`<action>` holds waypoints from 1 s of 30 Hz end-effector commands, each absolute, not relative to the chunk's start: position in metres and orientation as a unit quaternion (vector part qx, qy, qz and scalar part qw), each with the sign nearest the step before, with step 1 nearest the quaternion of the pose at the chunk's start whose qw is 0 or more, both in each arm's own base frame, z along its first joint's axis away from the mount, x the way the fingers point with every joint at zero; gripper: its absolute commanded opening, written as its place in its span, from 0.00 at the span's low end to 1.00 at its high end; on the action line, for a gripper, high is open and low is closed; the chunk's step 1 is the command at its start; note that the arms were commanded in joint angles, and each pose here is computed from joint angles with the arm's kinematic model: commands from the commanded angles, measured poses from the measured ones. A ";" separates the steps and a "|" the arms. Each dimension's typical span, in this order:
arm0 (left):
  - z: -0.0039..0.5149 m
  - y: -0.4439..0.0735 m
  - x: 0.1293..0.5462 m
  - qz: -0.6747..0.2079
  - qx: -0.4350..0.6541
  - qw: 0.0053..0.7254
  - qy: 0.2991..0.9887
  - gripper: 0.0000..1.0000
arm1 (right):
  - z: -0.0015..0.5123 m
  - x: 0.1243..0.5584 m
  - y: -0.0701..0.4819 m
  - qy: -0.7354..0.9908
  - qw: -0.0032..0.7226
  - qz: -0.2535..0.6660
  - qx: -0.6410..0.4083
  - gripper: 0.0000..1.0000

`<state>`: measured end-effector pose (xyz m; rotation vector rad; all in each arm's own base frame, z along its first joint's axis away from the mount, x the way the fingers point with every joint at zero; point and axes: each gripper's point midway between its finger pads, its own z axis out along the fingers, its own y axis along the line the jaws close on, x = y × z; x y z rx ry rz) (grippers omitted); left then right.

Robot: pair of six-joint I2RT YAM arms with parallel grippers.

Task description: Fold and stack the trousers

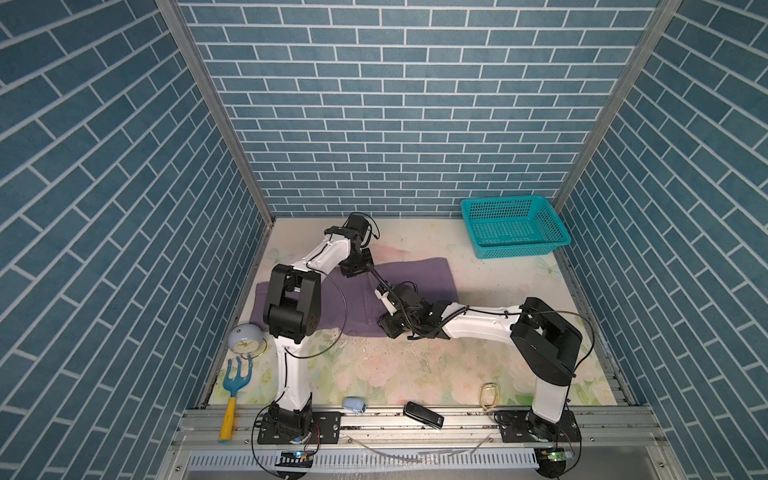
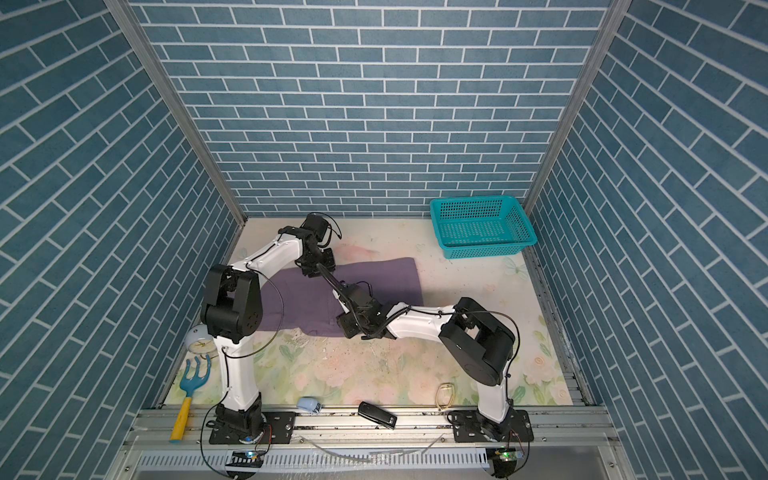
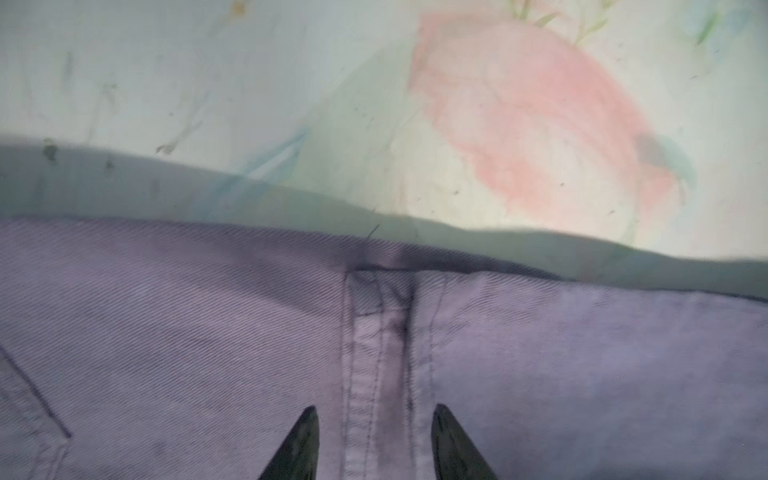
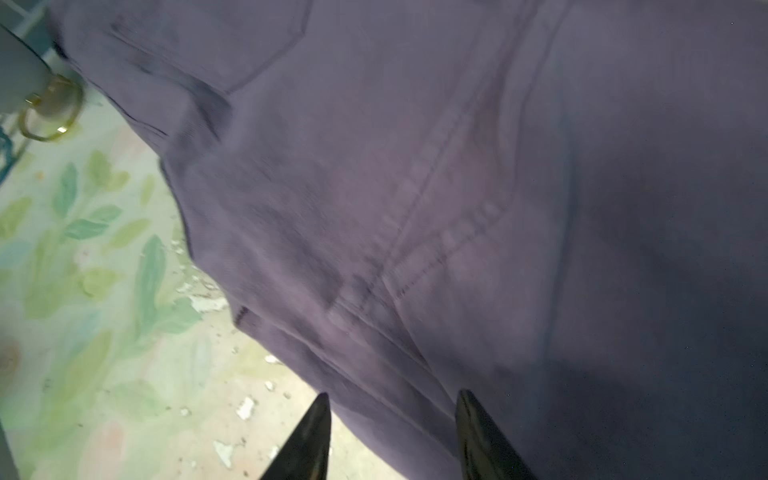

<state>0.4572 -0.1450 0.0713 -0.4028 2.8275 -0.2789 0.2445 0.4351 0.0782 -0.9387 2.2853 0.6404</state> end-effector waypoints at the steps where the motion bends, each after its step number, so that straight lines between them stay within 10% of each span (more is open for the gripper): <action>1: 0.058 -0.164 0.468 -0.138 -0.145 0.124 0.972 0.47 | 0.072 0.246 0.447 0.848 0.282 0.234 -0.384 0.50; 9: 0.014 -0.179 0.473 -0.162 -0.151 0.082 0.972 0.46 | 0.039 0.259 0.454 0.859 0.276 0.219 -0.372 0.51; 16: 0.008 -0.179 0.473 -0.159 -0.143 0.073 0.974 0.23 | 0.015 0.274 0.445 0.882 0.255 0.238 -0.318 0.48; 30: 0.019 -0.177 0.470 -0.158 -0.152 0.075 0.973 0.08 | 0.082 0.279 0.454 0.855 0.288 0.283 -0.325 0.48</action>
